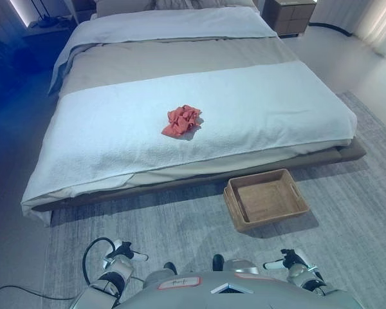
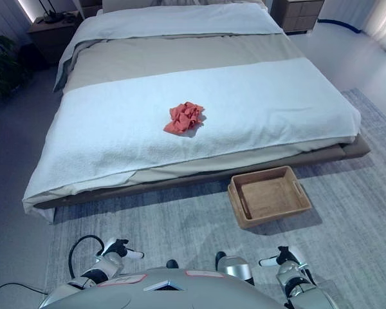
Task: Put the clothes on the bed into the basket.
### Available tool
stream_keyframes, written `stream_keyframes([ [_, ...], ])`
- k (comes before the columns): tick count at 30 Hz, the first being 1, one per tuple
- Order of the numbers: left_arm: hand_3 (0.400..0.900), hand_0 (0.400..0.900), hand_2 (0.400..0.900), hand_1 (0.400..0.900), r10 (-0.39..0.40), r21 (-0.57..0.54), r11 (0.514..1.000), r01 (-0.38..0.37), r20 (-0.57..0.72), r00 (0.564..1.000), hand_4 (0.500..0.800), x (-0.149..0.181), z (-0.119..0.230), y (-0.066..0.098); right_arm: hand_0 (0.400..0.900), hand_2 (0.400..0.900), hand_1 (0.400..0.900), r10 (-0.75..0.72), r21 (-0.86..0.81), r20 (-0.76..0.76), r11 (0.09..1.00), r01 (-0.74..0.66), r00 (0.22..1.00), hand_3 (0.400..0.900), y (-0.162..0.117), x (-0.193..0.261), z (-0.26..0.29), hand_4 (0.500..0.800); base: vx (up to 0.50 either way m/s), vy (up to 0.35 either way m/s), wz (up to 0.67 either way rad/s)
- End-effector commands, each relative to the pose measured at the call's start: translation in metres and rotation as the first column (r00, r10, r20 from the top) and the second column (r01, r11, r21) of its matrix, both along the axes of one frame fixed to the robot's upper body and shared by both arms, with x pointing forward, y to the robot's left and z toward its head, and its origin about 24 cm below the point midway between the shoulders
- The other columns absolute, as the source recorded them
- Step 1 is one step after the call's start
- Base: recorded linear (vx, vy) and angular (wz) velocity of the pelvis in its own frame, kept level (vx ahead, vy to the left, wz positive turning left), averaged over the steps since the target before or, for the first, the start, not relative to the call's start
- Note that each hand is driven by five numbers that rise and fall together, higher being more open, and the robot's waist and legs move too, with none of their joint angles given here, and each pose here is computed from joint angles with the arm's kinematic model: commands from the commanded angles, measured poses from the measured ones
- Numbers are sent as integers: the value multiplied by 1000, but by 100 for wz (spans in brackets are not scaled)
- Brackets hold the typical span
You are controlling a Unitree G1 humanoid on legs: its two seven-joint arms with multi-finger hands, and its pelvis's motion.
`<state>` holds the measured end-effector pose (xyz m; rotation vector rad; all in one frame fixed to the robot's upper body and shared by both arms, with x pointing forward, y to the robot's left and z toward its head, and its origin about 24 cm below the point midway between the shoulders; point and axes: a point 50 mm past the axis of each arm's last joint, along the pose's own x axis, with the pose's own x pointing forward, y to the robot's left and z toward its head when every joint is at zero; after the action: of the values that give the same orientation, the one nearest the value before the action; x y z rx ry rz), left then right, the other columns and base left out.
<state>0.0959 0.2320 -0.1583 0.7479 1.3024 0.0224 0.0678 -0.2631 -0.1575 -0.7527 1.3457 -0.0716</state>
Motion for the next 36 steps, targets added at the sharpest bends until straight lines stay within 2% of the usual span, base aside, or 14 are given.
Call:
stream_keyframes([
  [1, 900, 900, 900, 900, 5, 67, 998, -8, 42, 999, 800, 21, 9, 20, 900, 900, 900, 39, -64, 41, 997, -36, 998, 900, -12, 27, 9, 800, 0, 0, 0],
  [22, 900, 900, 900, 900, -3, 99, 995, -5, 80, 997, 800, 30, 15, 27, 900, 900, 900, 37, -73, 68, 997, -32, 997, 900, -16, 35, 12, 800, 6, 17, 0],
  [28, 900, 900, 900, 900, -24, 119, 993, 6, 155, 988, 800, 53, 24, 27, 900, 900, 900, 28, -83, 123, 996, -18, 992, 900, -19, 53, 19, 800, -18, 155, -2],
  [36, 900, 900, 900, 900, -45, 123, 992, 23, 180, 983, 800, 64, 29, 26, 900, 900, 900, -58, -100, 78, 993, 65, 995, 900, -31, 32, 17, 800, 139, 235, 22],
])
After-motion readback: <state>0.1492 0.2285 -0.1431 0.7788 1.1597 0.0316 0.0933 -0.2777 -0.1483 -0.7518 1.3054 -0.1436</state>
